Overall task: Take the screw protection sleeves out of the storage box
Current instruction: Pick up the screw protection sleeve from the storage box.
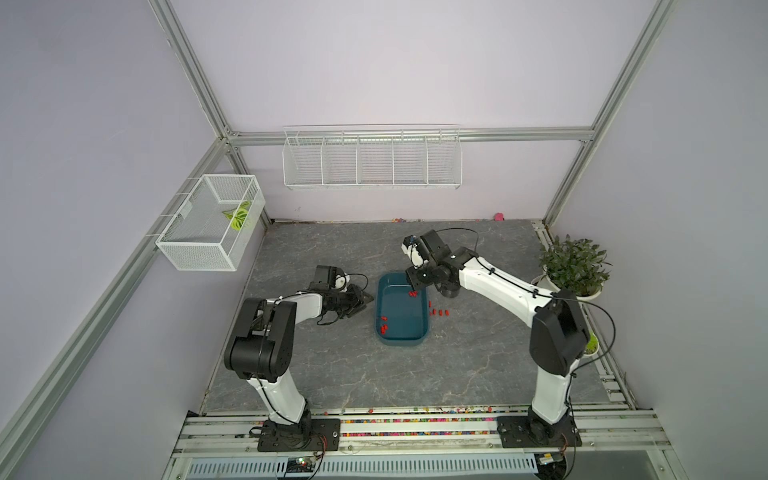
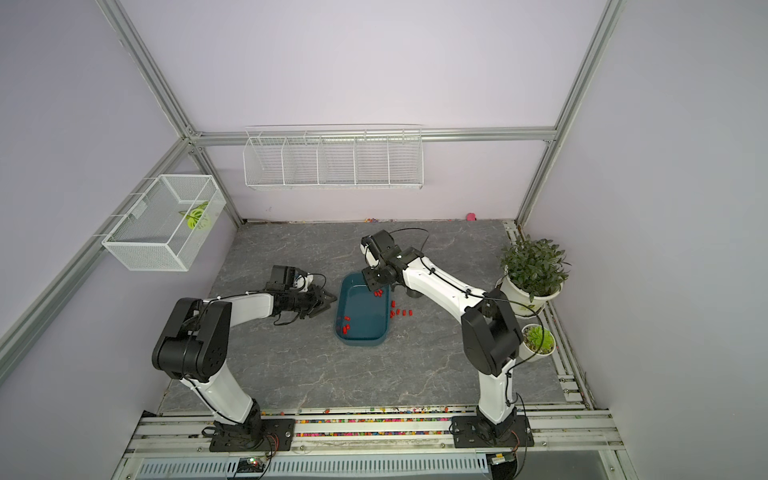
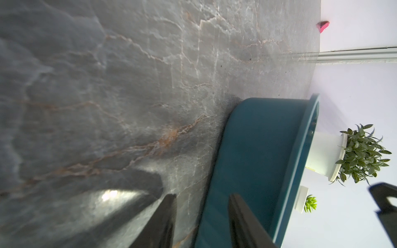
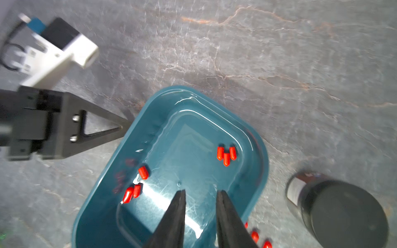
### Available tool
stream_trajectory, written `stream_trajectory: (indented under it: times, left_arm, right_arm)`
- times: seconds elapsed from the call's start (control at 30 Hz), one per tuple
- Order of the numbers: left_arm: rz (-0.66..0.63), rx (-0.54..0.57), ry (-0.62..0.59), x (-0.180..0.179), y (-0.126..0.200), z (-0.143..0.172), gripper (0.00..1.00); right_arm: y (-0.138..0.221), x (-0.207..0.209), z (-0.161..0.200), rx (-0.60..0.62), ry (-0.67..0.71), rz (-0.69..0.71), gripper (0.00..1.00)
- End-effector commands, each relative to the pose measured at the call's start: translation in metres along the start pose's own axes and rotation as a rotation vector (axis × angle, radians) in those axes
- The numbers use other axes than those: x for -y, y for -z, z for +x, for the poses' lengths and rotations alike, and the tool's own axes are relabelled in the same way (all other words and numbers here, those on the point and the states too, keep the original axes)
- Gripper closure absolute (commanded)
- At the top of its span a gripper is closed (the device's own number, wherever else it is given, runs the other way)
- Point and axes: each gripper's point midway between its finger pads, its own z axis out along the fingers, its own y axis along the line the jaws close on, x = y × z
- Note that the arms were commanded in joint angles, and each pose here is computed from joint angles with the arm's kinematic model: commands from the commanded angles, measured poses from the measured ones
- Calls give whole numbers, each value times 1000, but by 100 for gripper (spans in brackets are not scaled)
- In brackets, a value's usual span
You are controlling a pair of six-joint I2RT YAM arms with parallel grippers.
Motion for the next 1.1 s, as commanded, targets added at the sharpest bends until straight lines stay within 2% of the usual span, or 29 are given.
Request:
stream_trajectory:
  times: [0.0,0.33,0.57,0.77,1.07]
  left_arm:
    - [14,19,-32,5,5,-3,54]
    - [5,12,-25,3,3,-4,54]
    - [2,8,-22,2,2,-3,54]
    - [1,6,-20,2,1,-4,54]
    - [1,4,-19,2,1,-4,54]
  right_arm:
    - [-17,3,16,-91,54,47,72]
    - [-59,5,26,-161,84,46,71]
    - [-78,20,25,-216,73,127,71]
    - [-82,32,32,-252,23,135,72]
    - [-84,34,41,-302,25,134,72]
